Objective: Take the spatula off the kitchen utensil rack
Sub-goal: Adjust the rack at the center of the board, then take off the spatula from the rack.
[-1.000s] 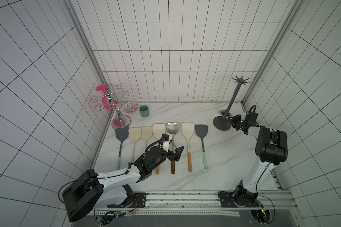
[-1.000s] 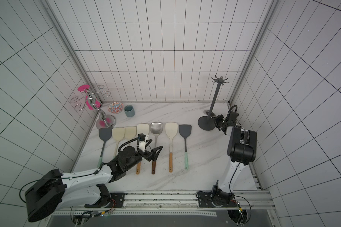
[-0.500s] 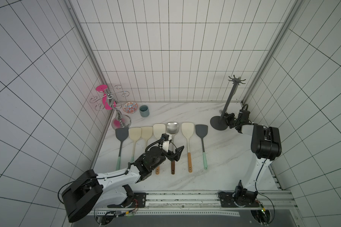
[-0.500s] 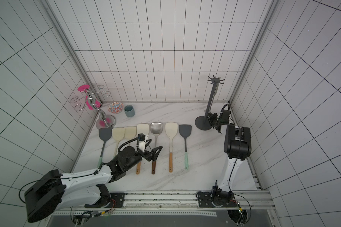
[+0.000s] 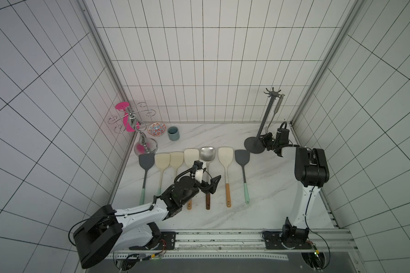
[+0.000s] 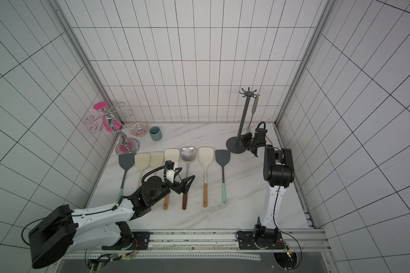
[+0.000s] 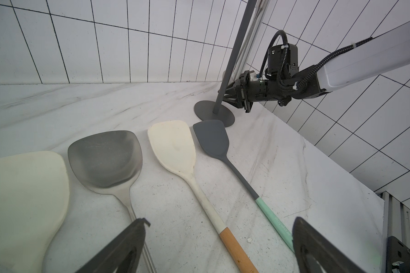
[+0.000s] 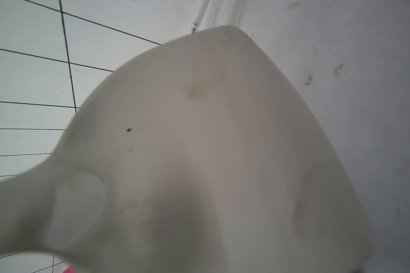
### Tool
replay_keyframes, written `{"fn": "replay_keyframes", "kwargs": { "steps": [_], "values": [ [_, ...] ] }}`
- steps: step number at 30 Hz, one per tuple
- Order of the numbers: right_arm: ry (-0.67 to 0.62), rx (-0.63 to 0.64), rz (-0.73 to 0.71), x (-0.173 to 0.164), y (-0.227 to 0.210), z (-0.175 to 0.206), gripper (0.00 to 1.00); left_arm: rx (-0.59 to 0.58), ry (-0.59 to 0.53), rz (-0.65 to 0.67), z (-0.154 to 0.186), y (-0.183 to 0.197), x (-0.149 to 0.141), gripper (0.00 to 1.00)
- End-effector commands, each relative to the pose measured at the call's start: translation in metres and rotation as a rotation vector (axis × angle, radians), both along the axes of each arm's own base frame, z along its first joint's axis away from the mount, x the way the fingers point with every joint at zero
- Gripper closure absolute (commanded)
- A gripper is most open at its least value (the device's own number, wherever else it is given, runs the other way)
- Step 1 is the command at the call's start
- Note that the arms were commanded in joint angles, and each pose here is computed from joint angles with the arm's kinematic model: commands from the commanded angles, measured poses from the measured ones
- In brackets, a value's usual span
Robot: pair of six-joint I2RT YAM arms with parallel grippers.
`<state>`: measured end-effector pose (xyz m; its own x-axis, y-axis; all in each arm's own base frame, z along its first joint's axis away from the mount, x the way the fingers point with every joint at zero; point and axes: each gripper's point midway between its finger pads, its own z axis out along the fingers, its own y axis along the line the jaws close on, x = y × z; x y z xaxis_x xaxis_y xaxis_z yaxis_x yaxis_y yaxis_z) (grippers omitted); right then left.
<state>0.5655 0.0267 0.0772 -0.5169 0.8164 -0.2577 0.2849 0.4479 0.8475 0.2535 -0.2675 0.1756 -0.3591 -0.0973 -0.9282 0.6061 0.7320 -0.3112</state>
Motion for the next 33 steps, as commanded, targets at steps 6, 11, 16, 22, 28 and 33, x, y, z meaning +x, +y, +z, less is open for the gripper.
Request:
{"fn": "replay_keyframes", "kwargs": {
  "steps": [6, 11, 16, 22, 28, 33],
  "values": [
    [-0.103, -0.139, 0.063, -0.032, 0.001, 0.069, 0.67, -0.037, -0.022, 0.004, 0.014, -0.001, 0.002, 0.03],
    [-0.123, -0.277, 0.114, -0.063, 0.000, 0.092, 0.57, -0.046, 0.001, -0.007, 0.008, -0.004, 0.001, 0.03],
    [-0.158, -0.442, 0.149, -0.086, -0.008, 0.130, 0.47, -0.045, 0.025, -0.025, 0.002, -0.011, 0.002, 0.03],
    [-0.257, -0.591, 0.131, -0.097, -0.020, 0.178, 0.37, -0.028, 0.054, -0.059, -0.005, -0.020, 0.002, 0.03],
    [-0.370, -0.676, 0.084, -0.086, -0.038, 0.211, 0.14, -0.012, 0.091, -0.063, -0.014, -0.026, 0.006, 0.03],
    [-0.452, -0.734, 0.085, -0.063, -0.041, 0.228, 0.14, 0.003, 0.089, -0.039, -0.015, -0.021, 0.011, 0.03]
  ]
}}
